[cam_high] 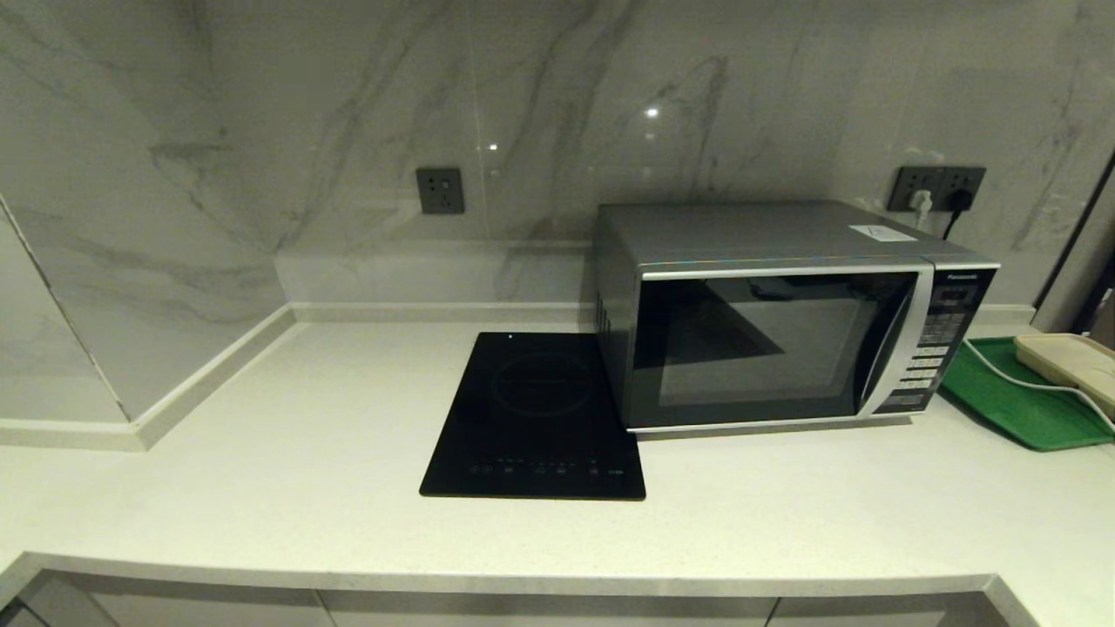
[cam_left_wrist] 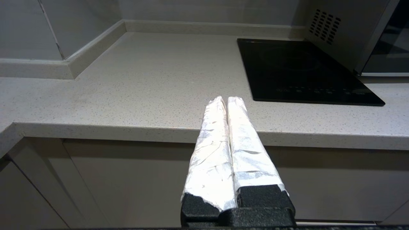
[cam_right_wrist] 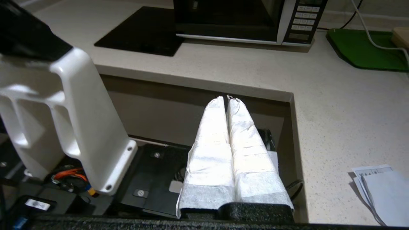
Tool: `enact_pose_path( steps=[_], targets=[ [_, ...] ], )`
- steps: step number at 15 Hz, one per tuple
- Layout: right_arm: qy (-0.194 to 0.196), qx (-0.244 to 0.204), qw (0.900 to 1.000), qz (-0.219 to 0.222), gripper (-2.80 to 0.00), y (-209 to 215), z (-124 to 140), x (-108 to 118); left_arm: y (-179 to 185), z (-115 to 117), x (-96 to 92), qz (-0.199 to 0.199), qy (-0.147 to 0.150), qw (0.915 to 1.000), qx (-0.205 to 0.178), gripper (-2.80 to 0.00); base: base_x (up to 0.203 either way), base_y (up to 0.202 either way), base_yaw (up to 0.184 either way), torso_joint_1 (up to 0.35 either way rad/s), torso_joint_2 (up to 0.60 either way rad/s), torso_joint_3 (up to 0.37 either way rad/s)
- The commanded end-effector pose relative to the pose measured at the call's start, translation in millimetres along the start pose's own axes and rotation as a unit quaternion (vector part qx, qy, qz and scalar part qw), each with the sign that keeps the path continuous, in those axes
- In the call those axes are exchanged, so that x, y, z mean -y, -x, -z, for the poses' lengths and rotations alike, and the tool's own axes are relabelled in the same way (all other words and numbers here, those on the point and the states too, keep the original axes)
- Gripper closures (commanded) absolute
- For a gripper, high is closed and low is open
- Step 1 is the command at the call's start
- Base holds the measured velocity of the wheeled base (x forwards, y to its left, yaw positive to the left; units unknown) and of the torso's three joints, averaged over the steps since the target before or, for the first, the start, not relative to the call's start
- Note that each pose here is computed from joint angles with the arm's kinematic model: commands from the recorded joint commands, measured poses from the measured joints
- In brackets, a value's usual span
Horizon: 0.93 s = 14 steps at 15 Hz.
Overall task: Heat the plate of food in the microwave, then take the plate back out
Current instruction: Open the microwave oven
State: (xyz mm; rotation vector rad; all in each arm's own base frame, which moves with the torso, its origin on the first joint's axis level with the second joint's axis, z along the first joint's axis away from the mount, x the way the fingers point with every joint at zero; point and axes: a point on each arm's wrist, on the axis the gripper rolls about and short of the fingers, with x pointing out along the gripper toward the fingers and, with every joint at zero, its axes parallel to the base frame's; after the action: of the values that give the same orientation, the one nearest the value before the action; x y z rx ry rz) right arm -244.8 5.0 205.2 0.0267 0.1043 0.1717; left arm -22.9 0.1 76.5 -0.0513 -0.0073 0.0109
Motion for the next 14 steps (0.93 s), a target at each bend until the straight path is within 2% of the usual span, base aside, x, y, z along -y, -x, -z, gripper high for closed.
enact_pose_path(
  steps=[1,5,12,14],
  targets=[
    [0.012,0.002,1.0,0.004,0.0,0.9,31.8,1.3,0.0,0.0,0.0,-0.001,0.0,1.0,0.001,0.0,0.0,0.0,0.0,0.0,0.0,0.0],
    [-0.008,0.003,1.0,0.003,0.0,1.1,32.0,1.2,0.0,0.0,0.0,-0.001,0.0,1.0,0.0,0.0,0.0,0.0,0.0,0.0,0.0,0.0],
    [-0.013,-0.023,1.0,0.005,0.0,-10.8,33.0,3.4,0.0,0.0,0.0,0.0,0.0,1.0,0.0,0.0,0.0,0.0,0.0,0.0,0.0,0.0],
    [-0.009,0.004,1.0,0.027,0.0,-23.7,23.9,6.5,0.0,0.0,0.0,-0.001,0.0,1.0,0.0,0.0,0.0,0.0,0.0,0.0,0.0,0.0]
  ],
)
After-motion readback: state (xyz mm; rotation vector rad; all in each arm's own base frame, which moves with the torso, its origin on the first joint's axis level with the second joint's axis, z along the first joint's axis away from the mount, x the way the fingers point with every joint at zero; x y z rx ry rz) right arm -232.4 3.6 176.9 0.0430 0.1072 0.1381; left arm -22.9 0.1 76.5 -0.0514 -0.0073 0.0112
